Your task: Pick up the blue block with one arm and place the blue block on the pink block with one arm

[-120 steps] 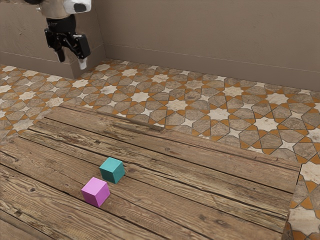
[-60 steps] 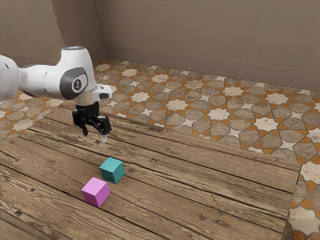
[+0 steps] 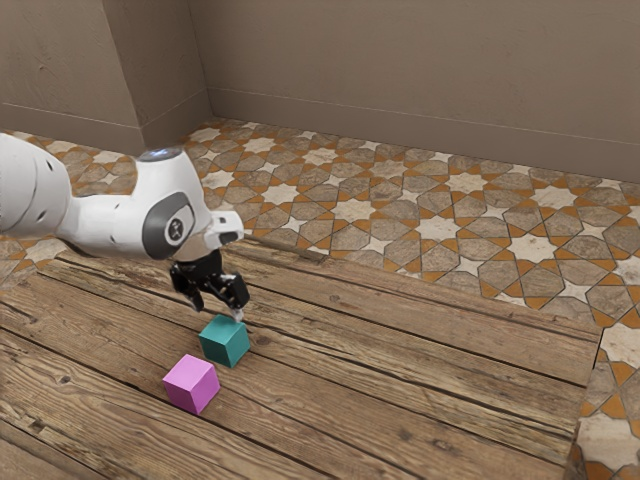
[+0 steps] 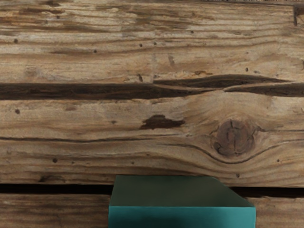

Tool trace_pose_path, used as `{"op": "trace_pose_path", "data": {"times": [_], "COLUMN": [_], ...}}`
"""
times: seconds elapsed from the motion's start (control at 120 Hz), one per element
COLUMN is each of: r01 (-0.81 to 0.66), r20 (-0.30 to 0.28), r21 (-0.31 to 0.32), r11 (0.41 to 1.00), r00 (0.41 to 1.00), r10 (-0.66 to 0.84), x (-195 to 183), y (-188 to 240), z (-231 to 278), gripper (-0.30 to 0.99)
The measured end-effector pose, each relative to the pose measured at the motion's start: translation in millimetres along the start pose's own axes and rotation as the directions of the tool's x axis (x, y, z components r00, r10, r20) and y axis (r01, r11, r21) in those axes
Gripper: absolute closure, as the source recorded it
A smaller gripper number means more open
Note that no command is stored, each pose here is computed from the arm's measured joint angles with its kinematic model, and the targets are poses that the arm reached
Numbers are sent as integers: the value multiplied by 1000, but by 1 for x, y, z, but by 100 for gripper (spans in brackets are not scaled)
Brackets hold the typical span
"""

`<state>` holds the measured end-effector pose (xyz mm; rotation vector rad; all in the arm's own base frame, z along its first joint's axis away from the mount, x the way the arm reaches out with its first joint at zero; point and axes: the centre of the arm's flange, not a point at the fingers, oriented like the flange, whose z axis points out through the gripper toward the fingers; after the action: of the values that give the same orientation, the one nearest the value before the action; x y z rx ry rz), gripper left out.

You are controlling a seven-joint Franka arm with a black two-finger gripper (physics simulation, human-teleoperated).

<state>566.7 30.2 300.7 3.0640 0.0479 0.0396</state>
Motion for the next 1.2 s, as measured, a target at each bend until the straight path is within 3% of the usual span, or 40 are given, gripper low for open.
{"op": "trace_pose_path", "data": {"times": [0.608, 0.8, 0.892, 1.042, 1.2], "r01": [34, 24, 16, 5, -21], "r20": [59, 49, 33, -13, -47], "r21": [-3, -5, -4, -18, -47], "r11": [999, 1000, 1000, 1000, 999], "r00": [998, 999, 999, 1000, 999], "r10": [-33, -23, -16, -6, 19], "x": [-9, -6, -5, -5, -39], "y": [-2, 5, 11, 17, 22], "z": [51, 47, 36, -2, -58], "gripper": [0, 33, 35, 28, 29]}}
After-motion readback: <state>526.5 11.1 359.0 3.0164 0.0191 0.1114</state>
